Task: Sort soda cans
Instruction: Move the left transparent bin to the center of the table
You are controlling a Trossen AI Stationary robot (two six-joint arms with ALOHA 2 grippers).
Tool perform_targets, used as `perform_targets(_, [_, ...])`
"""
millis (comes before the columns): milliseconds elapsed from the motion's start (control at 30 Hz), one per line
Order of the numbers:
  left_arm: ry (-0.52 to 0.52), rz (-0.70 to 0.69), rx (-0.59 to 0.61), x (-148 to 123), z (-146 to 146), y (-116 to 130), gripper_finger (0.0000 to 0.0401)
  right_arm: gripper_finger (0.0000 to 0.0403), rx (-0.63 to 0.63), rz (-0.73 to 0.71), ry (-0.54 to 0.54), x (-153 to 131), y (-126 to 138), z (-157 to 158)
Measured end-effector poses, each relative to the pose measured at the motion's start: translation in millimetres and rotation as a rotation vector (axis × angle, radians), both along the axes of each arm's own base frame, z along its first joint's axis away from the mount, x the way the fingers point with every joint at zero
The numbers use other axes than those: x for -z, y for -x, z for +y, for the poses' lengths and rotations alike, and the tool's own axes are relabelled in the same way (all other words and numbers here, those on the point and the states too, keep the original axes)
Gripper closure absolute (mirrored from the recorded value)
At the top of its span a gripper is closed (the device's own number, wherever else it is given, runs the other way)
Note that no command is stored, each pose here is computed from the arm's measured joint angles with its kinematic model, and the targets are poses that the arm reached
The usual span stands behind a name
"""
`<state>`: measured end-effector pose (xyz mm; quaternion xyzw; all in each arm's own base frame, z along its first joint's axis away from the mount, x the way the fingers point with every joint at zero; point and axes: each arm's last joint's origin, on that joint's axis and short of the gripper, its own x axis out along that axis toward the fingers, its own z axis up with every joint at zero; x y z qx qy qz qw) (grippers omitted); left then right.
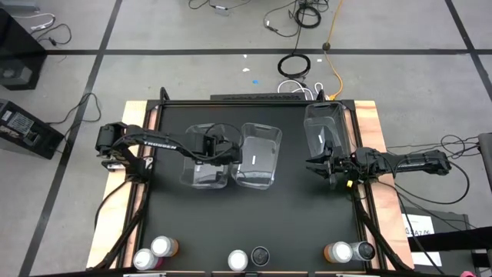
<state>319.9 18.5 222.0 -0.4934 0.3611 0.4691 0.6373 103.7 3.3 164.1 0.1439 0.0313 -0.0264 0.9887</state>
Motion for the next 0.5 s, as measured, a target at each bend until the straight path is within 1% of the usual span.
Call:
perform_targets(333, [0.008,-0.011,0.003,-0.3,0.1,-0.9,0.0362,0.0273,-0.001,0.0,0.0,0.0,0.0,0.0])
perform_targets(500, [0.034,-0.011,0.021,-0.2,-0.5,-1.1,0.0362,0.0273,0.0,0.0,0.0,0.0,0.0,0.0])
